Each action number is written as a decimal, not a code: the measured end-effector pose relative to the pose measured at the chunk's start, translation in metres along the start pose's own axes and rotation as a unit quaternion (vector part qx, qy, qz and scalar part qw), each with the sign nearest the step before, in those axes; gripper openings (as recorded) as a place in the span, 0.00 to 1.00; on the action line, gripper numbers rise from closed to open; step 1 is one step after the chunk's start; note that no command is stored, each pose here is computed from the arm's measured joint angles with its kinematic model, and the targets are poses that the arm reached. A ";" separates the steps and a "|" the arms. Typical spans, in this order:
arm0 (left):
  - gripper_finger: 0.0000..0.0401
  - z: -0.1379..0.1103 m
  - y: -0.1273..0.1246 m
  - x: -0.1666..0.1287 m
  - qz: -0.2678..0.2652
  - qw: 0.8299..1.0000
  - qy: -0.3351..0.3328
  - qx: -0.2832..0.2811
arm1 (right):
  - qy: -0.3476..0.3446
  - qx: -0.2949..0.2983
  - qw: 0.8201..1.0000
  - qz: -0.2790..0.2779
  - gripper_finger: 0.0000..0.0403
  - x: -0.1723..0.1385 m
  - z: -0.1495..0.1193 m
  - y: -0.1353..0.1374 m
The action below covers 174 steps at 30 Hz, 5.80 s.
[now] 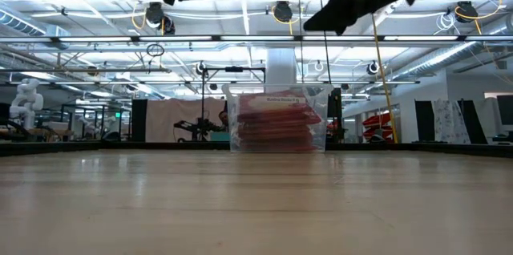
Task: Sort popcorn bags into baskets
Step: Return to Home Position
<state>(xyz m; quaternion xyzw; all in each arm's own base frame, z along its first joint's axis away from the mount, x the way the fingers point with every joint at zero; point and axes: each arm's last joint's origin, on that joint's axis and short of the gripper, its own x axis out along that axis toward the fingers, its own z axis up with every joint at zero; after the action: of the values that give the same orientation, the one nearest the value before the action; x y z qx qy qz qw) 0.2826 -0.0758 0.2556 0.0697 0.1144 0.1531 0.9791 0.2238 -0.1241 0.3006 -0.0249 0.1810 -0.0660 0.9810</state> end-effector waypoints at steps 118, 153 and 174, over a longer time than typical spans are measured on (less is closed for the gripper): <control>0.01 -0.125 0.086 -0.093 -0.147 0.977 -0.143 -0.055 | -0.178 -0.029 0.982 0.064 0.00 -0.083 -0.163 0.121; 0.01 -0.128 0.105 -0.123 -0.122 0.980 -0.152 -0.044 | -0.207 -0.049 0.976 0.044 0.00 -0.090 -0.162 0.119; 0.01 -0.131 0.105 -0.128 -0.146 0.977 -0.149 -0.032 | -0.201 -0.040 0.978 0.047 0.00 -0.090 -0.163 0.119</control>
<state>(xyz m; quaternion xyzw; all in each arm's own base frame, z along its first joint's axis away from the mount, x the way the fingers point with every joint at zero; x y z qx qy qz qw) 0.1020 -0.0041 0.1731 0.0425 -0.0291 -0.0003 0.9987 0.0966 0.0025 0.1713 -0.0682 -0.0160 -0.0061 0.9975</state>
